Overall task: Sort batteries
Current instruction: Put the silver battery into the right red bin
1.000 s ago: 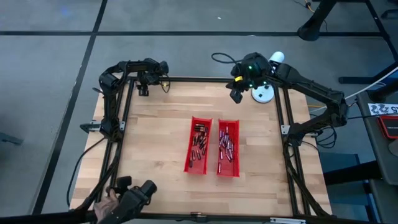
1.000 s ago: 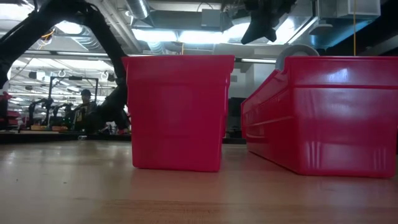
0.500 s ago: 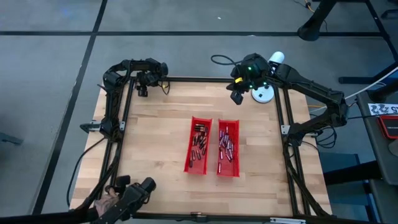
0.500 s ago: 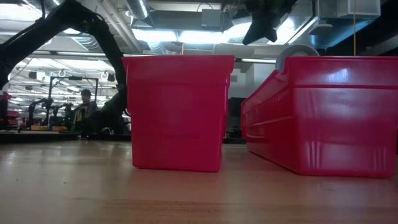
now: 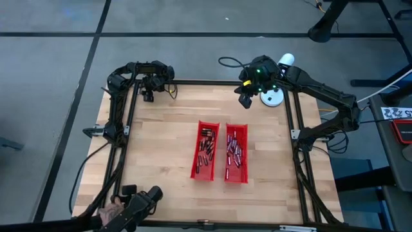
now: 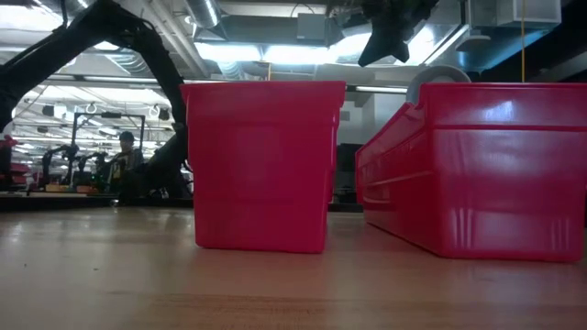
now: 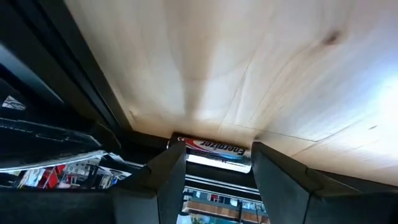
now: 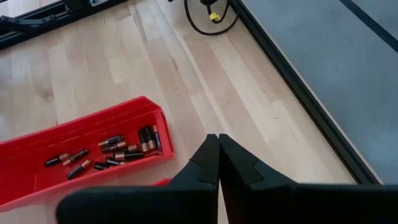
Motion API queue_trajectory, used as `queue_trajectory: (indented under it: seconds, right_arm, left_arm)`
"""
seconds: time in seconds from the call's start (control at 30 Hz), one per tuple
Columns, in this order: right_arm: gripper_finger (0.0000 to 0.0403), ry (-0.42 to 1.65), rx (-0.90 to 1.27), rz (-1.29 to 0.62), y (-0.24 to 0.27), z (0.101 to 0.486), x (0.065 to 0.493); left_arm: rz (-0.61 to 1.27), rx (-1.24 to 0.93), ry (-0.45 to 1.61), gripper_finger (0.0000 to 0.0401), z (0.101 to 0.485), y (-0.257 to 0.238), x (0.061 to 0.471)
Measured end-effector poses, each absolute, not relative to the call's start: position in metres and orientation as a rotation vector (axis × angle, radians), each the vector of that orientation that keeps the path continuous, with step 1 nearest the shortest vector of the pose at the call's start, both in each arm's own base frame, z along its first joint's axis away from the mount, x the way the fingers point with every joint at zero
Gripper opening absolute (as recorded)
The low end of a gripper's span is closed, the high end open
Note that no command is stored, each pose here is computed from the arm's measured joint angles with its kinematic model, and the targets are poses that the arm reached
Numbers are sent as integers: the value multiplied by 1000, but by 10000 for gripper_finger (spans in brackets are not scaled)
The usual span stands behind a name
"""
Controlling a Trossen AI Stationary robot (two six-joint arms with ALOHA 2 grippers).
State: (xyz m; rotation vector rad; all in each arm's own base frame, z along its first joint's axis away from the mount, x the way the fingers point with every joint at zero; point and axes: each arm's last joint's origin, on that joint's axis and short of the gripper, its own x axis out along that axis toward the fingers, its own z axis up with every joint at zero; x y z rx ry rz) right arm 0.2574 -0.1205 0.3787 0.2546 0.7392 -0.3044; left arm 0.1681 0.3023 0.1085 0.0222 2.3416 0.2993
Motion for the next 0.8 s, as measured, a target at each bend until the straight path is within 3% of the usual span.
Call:
queue_trajectory:
  seconds: [0.23,0.6,0.8]
  right_arm:
    - [5,738,254,-304,-120,379,257]
    - [5,737,245,-300,-121,378,259]
    - [5,772,276,-272,-119,375,257]
  left_arm:
    - [359,21,2337,178,109,300,173]
    - [267,85,2379,265,109,300,171]
    - [254,68,2398,278,105,306,162]
